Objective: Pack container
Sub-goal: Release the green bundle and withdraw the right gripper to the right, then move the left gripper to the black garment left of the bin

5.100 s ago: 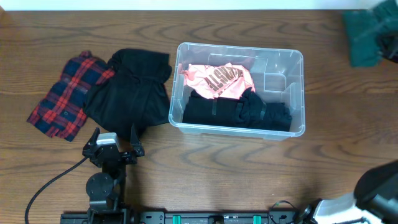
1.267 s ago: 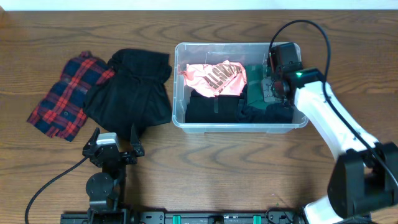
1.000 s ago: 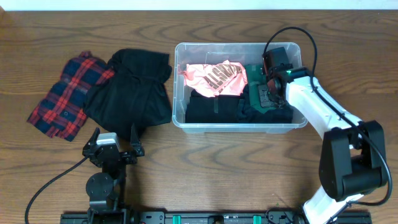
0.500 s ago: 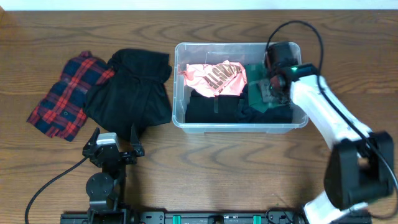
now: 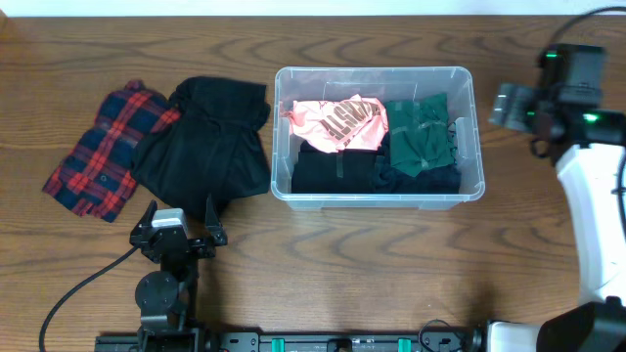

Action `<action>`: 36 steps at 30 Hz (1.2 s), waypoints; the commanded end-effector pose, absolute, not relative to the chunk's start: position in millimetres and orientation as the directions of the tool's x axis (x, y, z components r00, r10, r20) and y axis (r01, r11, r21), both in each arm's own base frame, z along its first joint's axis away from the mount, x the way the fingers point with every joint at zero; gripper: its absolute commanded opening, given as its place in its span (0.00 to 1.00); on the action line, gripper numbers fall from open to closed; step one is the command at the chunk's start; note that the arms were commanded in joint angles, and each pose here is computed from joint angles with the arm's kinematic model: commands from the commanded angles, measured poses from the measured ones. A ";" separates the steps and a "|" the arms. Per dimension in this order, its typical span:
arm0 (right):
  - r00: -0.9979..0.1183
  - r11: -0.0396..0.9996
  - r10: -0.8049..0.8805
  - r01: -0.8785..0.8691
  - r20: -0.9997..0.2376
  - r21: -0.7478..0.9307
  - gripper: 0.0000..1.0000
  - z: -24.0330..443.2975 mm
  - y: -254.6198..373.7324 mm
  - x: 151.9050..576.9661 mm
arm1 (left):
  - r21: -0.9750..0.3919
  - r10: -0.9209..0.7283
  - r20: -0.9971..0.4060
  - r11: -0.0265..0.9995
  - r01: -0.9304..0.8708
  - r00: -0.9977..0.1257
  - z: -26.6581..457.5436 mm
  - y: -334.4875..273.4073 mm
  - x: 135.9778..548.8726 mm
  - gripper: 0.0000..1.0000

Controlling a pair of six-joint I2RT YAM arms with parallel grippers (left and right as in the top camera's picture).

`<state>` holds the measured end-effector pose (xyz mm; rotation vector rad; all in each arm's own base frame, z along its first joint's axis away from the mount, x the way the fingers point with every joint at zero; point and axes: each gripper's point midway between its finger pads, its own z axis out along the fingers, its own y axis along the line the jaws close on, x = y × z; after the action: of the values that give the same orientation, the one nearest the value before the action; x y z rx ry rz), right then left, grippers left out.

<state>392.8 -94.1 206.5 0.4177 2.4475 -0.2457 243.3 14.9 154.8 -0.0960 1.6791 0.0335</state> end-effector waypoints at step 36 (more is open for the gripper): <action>-0.726 0.871 0.344 0.484 -0.596 -0.088 0.99 196.3 -149.9 375.3 | -0.050 -0.049 -0.997 0.999 0.017 -0.060 180.0 -1.9 242.2 0.98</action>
<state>376.2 -148.2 197.4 0.5925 2.4493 -0.3121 245.1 4.0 157.9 -0.0474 1.6580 -0.0202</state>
